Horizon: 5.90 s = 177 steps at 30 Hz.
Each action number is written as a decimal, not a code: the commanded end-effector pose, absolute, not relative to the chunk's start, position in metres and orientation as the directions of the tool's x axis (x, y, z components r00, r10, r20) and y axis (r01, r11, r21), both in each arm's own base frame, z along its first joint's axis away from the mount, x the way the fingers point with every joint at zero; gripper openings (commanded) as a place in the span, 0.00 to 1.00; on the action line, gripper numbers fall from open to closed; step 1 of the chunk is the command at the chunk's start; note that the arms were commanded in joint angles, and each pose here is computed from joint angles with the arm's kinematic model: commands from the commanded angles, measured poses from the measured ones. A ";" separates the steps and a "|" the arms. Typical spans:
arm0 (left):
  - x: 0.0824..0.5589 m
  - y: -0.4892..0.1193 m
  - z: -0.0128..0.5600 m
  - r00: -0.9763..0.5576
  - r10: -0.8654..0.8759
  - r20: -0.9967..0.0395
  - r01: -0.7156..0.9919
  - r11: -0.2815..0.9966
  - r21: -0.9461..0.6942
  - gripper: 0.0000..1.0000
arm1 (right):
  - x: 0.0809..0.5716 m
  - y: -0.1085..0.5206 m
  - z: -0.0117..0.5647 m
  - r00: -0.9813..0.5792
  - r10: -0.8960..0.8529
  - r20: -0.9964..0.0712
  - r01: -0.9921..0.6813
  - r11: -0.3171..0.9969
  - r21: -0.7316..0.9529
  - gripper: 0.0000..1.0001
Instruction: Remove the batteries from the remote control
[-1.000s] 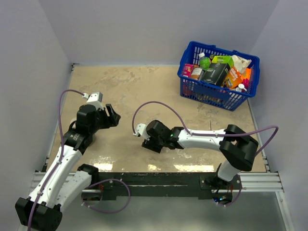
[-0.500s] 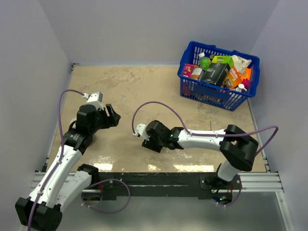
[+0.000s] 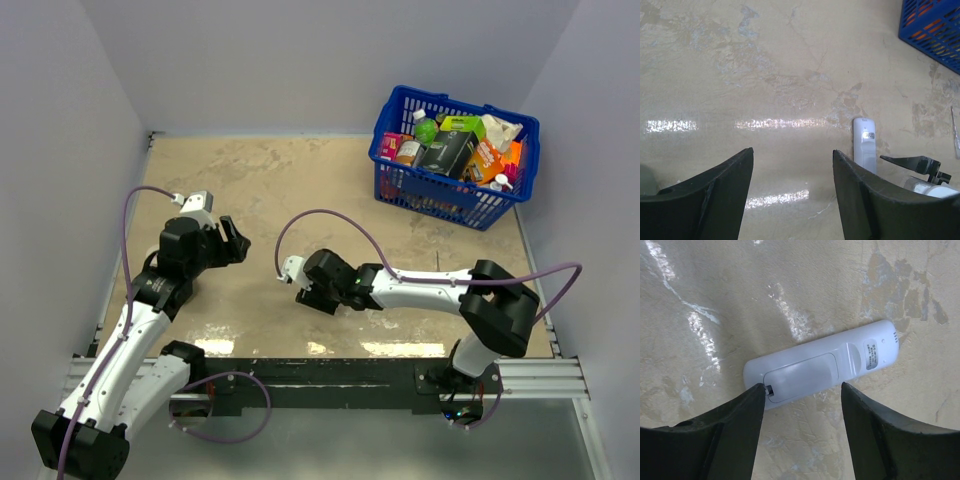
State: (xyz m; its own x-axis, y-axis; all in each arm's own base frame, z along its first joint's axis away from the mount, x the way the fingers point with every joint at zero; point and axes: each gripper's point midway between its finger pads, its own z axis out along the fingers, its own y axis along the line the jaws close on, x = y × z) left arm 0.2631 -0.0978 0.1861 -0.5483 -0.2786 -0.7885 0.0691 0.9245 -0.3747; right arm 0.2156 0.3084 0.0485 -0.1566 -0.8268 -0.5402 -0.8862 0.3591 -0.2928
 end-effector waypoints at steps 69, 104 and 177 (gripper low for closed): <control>0.266 -0.099 0.200 -0.512 -0.296 -0.806 0.082 0.917 -0.389 0.69 | 0.281 0.235 0.105 -0.448 -0.599 -0.664 -0.420 0.796 -0.435 0.66; 0.261 -0.103 0.209 -0.493 -0.295 -0.819 0.124 0.907 -0.401 0.69 | 0.284 0.101 0.119 -0.718 0.188 -0.670 0.320 0.944 -0.078 0.64; 0.253 -0.135 0.218 -0.544 -0.259 -0.798 0.258 0.853 -0.453 0.68 | 0.293 0.129 0.098 -0.816 0.241 -0.526 -0.027 0.892 0.452 0.00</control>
